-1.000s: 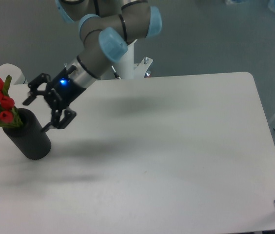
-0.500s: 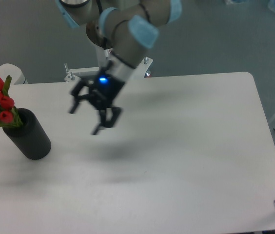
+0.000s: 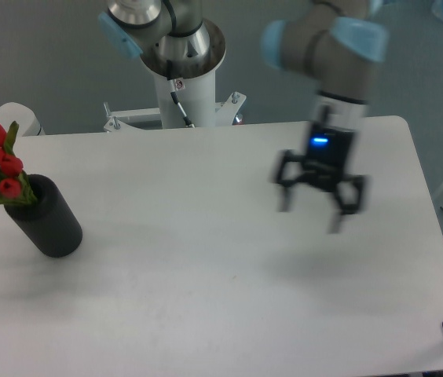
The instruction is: Insert the flowers into the vase
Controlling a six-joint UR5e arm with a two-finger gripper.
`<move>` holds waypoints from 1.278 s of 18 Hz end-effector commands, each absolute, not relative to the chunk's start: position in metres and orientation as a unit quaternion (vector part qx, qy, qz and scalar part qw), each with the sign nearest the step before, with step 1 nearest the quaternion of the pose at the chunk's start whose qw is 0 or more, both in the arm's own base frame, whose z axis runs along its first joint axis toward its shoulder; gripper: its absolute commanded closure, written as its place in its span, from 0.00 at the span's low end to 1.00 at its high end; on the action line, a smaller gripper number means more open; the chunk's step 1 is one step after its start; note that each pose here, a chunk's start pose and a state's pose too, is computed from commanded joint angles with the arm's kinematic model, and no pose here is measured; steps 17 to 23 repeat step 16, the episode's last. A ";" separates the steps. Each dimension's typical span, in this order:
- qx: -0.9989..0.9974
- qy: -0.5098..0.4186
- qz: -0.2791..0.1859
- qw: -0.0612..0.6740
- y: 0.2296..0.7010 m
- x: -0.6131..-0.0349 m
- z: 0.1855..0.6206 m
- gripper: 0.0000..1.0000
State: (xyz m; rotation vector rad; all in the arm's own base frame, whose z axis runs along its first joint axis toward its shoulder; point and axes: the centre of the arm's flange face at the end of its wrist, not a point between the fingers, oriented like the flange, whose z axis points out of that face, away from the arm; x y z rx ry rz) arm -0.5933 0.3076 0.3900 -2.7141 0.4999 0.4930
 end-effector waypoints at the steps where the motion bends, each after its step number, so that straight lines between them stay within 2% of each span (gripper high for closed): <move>1: -0.959 0.185 0.179 0.117 0.300 -0.601 0.396 0.00; 4: -0.963 0.205 0.176 0.016 0.260 -0.616 0.429 0.00; 6: -0.962 0.220 0.162 0.002 0.237 -0.616 0.461 0.00; 9: -0.962 0.251 0.108 -0.023 0.213 -0.611 0.500 0.00; 12: -0.958 0.260 0.119 -0.040 0.205 -0.599 0.530 0.00; 23: -0.956 0.264 0.118 -0.040 0.214 -0.594 0.526 0.00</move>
